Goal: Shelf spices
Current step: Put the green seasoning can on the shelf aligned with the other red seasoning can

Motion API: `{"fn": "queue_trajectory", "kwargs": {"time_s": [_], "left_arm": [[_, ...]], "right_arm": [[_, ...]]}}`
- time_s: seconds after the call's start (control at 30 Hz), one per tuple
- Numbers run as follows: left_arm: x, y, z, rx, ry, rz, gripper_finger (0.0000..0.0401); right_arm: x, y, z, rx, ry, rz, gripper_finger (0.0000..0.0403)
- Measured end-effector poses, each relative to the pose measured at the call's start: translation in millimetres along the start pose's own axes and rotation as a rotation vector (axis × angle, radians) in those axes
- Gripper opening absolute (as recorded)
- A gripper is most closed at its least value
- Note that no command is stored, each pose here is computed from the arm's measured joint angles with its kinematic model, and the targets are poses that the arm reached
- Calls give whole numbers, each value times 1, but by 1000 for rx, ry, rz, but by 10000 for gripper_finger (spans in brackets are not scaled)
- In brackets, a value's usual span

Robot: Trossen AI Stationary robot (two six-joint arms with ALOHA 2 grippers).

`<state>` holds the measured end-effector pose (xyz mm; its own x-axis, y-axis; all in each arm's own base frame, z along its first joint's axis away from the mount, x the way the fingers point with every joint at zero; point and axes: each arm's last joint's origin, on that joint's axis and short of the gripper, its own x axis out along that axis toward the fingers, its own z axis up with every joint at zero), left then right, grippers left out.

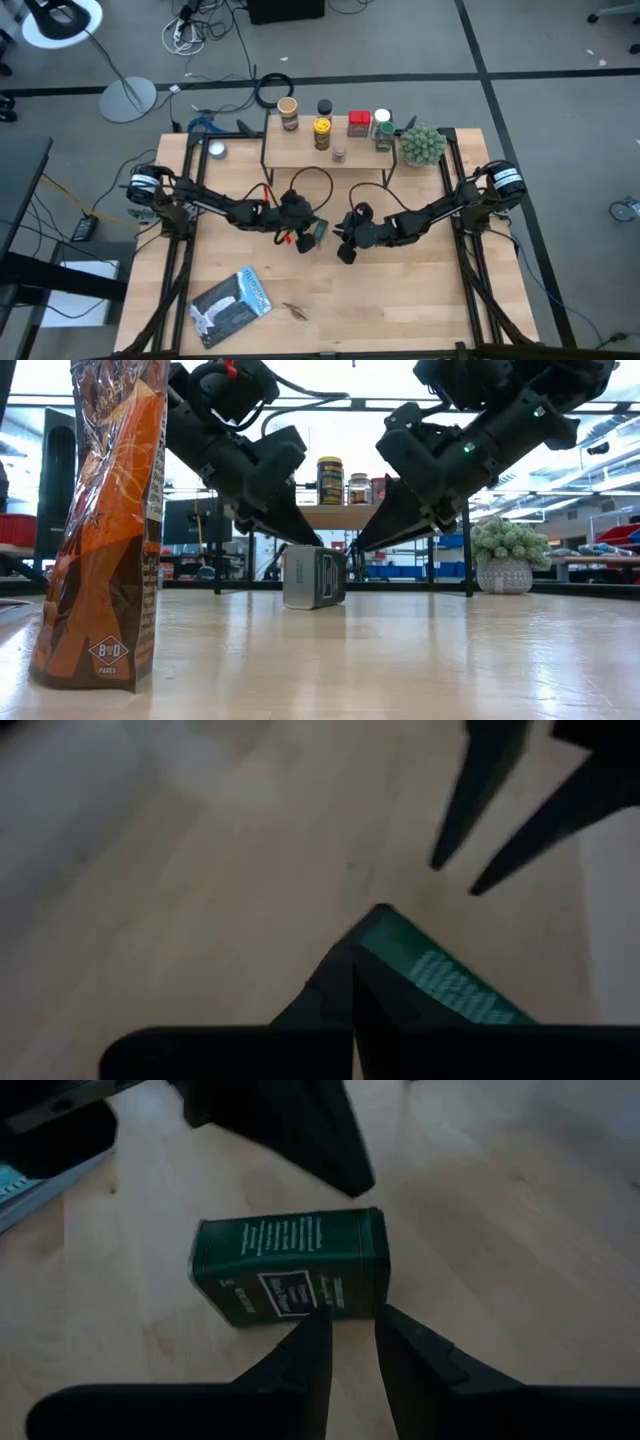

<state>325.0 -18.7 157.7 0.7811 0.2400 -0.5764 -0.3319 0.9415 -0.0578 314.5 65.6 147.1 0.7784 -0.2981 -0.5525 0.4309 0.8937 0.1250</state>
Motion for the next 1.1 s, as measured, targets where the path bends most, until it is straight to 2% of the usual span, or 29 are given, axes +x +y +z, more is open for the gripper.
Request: {"fn": "queue_trajectory", "kwargs": {"time_s": [0.33,0.6,0.8,0.93,1.1], "left_arm": [[1,-4,5,-8,6,-213,1],[1,-4,6,-12,-5,-218,1],[0,-6,11,-120,-38,-237,1],[-1,-11,25,-153,0,-239,1],[-11,-23,51,-66,109,-205,1]], "right_arm": [[-9,5,2,-9,-40,-25,82],[-30,9,12,-31,-69,-12,82],[-53,3,7,5,-24,-128,82],[-76,2,2,-9,-41,-207,82],[-96,-7,-19,27,-36,-241,82]]}}
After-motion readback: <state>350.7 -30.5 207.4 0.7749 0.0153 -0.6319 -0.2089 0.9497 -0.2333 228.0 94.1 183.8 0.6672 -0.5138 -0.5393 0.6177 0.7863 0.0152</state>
